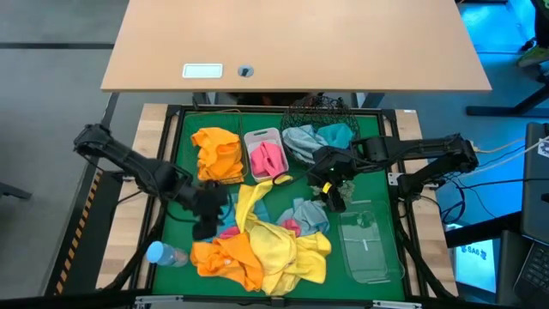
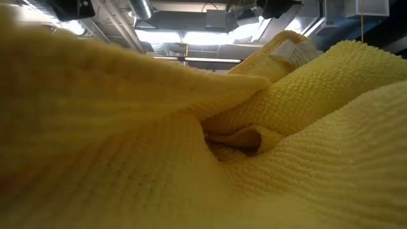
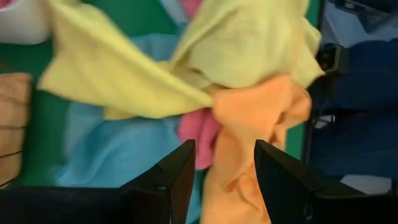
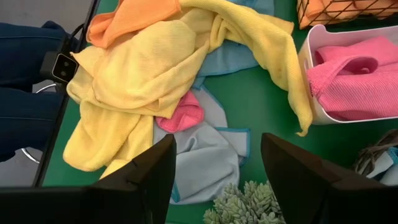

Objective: Sort microfiber towel by color & place in baskets
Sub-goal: Put the orange microfiber towel into the gold wire basket

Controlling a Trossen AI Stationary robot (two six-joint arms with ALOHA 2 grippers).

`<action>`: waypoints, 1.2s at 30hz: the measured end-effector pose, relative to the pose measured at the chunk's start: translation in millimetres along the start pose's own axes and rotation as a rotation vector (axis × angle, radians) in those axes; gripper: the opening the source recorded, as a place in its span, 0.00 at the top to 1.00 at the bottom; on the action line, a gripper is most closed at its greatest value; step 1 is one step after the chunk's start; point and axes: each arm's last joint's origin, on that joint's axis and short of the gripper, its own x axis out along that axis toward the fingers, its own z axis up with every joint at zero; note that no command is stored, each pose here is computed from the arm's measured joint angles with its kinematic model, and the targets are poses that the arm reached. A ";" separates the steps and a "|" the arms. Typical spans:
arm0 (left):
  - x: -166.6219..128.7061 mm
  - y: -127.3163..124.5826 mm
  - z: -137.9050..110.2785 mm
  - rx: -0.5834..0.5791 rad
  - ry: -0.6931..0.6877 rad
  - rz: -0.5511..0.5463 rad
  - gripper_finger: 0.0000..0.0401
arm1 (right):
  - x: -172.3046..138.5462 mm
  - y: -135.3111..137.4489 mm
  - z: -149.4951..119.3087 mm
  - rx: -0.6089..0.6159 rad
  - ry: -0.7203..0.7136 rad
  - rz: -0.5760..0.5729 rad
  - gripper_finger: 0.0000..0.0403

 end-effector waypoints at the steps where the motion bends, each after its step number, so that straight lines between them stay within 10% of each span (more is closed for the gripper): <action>1: 4.0 -4.1 -0.8 0.012 0.005 -0.008 0.61 | 0.0 0.0 0.0 0.000 0.000 0.000 0.42; 36: 123.0 -34.2 -33.4 0.076 0.352 0.129 0.70 | 0.0 0.0 0.0 0.000 0.000 0.000 0.42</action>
